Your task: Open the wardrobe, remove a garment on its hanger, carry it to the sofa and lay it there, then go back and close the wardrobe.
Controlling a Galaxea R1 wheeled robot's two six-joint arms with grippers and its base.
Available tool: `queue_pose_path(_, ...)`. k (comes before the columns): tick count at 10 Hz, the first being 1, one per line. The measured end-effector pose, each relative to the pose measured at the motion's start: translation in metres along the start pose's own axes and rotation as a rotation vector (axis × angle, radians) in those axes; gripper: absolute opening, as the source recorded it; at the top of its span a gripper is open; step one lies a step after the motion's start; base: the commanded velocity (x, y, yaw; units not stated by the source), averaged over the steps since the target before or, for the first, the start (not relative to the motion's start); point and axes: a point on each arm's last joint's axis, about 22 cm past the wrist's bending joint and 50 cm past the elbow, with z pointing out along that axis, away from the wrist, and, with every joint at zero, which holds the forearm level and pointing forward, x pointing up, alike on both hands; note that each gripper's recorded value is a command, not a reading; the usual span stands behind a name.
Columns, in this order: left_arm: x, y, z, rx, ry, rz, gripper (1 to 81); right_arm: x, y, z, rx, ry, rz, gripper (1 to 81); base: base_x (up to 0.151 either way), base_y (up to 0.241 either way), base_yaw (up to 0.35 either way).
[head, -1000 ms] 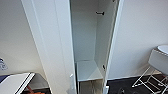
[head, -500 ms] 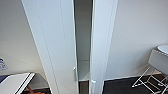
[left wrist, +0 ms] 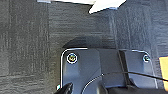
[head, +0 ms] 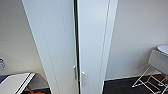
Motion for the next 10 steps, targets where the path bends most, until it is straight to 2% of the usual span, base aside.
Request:
queue_pose_path(1, -0.013, -0.010, 0.006, 0.022, 0.004, 0.019, 81.1, -0.025, 0.028, -0.001, -0.065, -0.024, -0.015, 81.1, 0.000, 0.000, 0.000)
queue_pose_path(3, -0.061, -0.018, 0.020, 0.054, -0.027, 0.056, 81.1, -0.107, 0.065, -0.004, -0.148, -0.105, -0.025, 81.1, 0.000, 0.000, 0.000)
queue_pose_path(5, -0.098, 0.008, 0.039, 0.027, -0.038, 0.103, 81.1, -0.193, 0.092, -0.015, -0.224, -0.191, -0.026, 81.1, 0.000, 0.000, 0.000)
queue_pose_path(8, -0.138, 0.051, 0.058, -0.004, -0.056, 0.143, 81.1, -0.273, 0.117, -0.036, -0.309, -0.281, -0.072, 81.1, 0.000, 0.000, 0.000)
queue_pose_path(9, -0.159, 0.065, 0.062, -0.018, -0.075, 0.141, 81.1, -0.310, 0.122, -0.049, -0.321, -0.328, -0.086, 81.1, 0.000, 0.000, 0.000)
queue_pose_path(10, -0.181, 0.080, 0.064, -0.034, -0.099, 0.137, 81.1, -0.352, 0.116, -0.060, -0.309, -0.381, -0.098, 81.1, 0.000, 0.000, 0.000)
